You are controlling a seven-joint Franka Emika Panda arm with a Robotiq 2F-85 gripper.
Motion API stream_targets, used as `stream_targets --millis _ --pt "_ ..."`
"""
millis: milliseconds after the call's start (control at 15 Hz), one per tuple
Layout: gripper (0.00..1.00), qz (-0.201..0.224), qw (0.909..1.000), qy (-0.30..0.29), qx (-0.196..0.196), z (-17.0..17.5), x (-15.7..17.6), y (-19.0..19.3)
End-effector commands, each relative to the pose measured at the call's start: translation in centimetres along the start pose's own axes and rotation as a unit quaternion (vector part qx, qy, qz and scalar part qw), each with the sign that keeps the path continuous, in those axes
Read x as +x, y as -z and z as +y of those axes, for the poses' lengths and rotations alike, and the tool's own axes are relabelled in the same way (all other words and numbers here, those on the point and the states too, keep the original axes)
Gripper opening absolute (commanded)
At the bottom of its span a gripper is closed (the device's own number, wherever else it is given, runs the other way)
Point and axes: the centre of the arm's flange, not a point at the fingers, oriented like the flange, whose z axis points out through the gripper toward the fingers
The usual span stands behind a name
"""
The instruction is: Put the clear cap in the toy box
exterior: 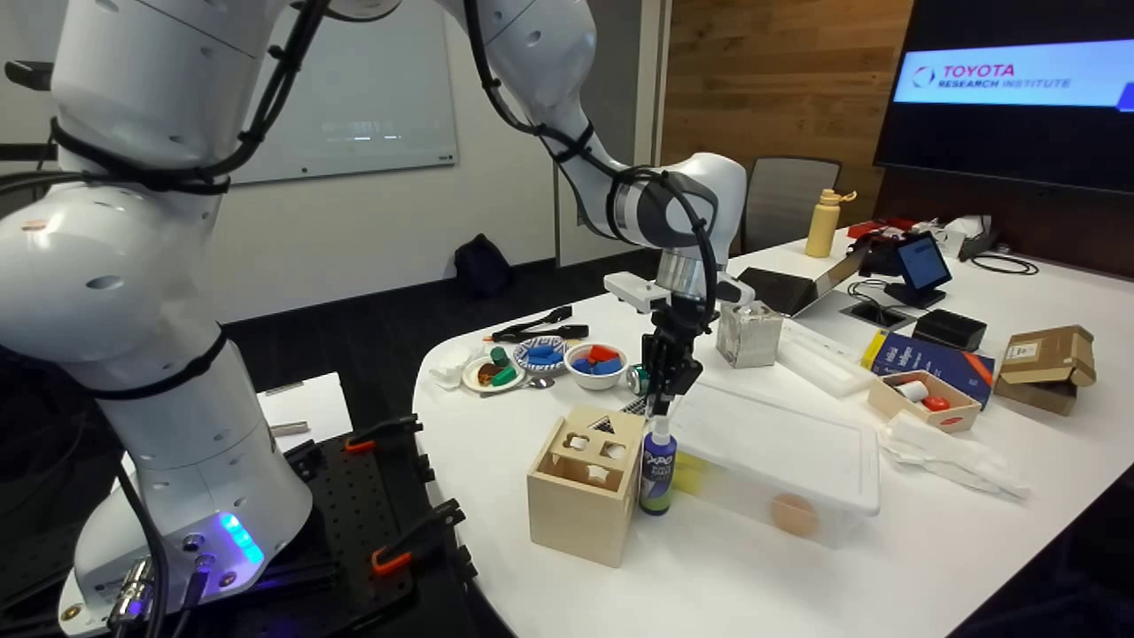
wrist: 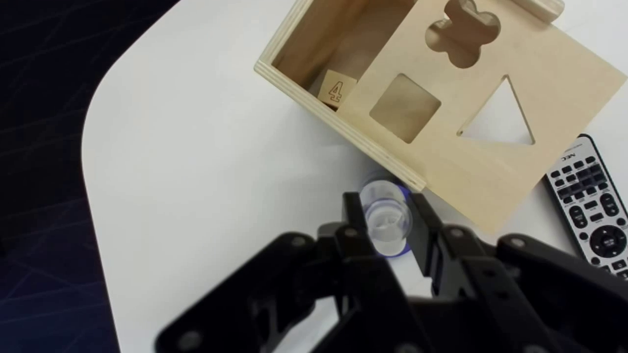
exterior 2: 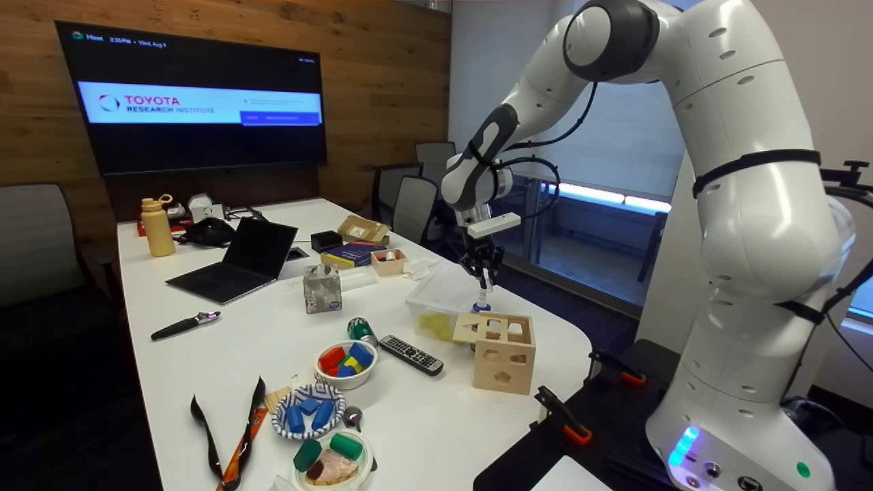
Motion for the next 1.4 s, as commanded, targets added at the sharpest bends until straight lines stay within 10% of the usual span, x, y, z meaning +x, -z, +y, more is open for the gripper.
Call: stream_targets --millis 0,1333 --pt "0.07 0.017 0.9999 0.001 -0.002 0.0 -0.2 -0.1" --pt "0.07 0.018 0.9998 -0.001 -0.001 -0.7 1.8 -1.0"
